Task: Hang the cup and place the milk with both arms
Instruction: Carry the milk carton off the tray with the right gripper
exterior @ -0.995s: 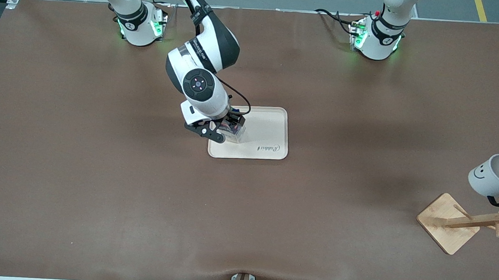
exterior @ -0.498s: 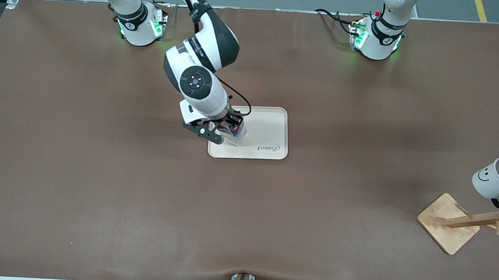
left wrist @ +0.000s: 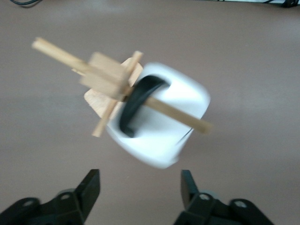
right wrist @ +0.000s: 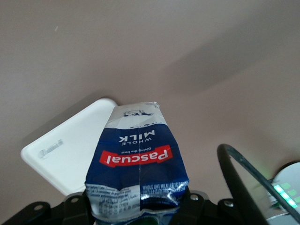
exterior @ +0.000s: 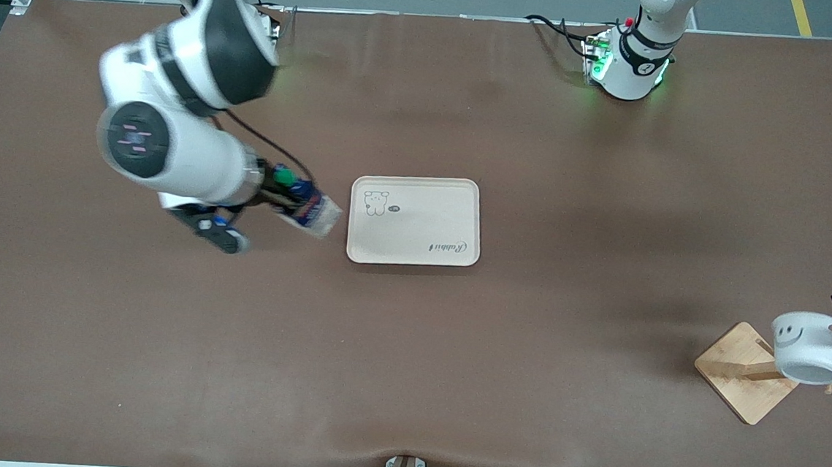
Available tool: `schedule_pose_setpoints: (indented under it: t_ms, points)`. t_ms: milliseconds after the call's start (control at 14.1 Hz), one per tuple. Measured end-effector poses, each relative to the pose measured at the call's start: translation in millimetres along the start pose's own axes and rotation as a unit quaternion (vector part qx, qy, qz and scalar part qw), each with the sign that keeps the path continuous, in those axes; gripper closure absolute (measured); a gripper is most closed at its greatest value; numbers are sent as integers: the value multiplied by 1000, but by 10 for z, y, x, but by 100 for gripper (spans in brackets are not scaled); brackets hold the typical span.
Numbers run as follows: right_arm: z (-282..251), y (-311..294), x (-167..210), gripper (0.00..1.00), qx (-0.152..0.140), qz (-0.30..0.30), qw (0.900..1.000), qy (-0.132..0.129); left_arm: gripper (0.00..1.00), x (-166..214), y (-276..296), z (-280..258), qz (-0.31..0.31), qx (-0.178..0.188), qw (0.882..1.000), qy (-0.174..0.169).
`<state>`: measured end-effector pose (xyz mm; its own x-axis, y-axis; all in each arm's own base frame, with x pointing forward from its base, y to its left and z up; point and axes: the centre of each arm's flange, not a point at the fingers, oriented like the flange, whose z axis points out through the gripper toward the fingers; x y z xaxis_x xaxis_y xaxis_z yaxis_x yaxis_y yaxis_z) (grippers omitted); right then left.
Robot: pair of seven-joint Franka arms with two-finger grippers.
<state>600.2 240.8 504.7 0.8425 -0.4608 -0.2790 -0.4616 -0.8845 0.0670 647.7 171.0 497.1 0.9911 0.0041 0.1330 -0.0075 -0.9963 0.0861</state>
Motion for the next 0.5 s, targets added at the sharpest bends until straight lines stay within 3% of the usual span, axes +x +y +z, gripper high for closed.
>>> schedule_pose_setpoints:
  t_ms: [142,355,498]
  points:
    - [-288,595,344,36,-9,-20,1000,11,1,-26,254,-121,-8,-4,1000,-14]
    - [-475,1527,891,36,0,-54,999,-4,0,-88,694,-373,-32,-3,999,-29]
    - [-307,2086,1245,36,-4,-95,995,-23,0,-141,1028,-535,-63,0,997,-36]
